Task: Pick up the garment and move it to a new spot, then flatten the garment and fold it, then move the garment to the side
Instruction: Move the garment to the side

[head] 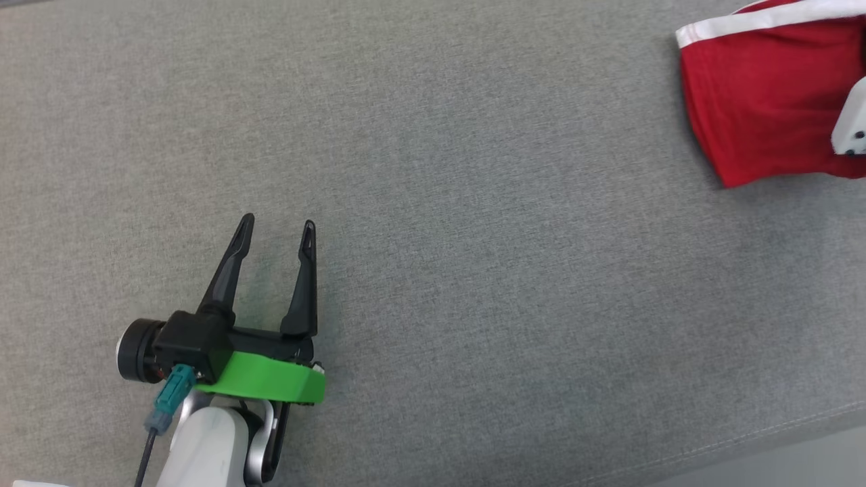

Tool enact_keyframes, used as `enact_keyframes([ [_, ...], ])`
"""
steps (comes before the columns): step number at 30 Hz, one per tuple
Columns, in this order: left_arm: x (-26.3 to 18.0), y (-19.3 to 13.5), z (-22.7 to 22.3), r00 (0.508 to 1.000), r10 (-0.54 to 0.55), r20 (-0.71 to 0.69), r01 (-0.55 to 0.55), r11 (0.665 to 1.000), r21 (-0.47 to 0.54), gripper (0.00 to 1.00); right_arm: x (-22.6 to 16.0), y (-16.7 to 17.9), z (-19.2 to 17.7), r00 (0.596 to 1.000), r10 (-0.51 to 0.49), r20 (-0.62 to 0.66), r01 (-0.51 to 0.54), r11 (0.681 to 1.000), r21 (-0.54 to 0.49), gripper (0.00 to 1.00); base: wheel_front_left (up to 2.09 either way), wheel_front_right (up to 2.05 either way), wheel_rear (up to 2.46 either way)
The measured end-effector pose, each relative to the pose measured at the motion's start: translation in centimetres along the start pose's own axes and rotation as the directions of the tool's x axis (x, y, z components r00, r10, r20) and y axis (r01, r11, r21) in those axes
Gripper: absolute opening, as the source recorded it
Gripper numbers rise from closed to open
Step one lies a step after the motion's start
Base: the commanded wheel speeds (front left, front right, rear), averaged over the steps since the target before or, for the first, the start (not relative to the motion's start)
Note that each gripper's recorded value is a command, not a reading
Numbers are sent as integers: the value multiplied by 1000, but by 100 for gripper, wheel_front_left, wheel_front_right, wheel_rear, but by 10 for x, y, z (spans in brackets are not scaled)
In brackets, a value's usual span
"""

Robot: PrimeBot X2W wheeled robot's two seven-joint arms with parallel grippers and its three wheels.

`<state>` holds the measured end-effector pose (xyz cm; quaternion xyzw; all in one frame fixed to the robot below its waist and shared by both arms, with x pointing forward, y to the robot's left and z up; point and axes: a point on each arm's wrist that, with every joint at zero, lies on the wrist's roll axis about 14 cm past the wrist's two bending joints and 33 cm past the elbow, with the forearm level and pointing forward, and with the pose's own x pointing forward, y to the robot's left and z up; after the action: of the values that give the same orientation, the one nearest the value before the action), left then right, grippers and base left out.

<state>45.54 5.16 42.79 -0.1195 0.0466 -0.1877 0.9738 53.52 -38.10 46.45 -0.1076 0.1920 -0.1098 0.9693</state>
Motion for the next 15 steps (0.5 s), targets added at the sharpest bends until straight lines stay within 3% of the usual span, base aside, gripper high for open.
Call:
enact_keyframes([
  [6, -4, 14, -12, 999, 34, -31, -34, 999, 2, 100, 19, -5, 0, 1000, -15, -4, 15, 998, -58, 0, 0, 0, 0],
  [8, -5, 17, -16, 998, 43, -41, -43, 999, 3, 100, 23, -7, 0, 1000, -23, 4, 23, 998, -63, 100, 0, 0, 0],
  [15, -5, 17, -21, 998, 42, -54, -42, 999, 1, 100, 26, -10, 4, 998, -40, 48, 43, 997, -61, 100, 0, 0, 0],
])
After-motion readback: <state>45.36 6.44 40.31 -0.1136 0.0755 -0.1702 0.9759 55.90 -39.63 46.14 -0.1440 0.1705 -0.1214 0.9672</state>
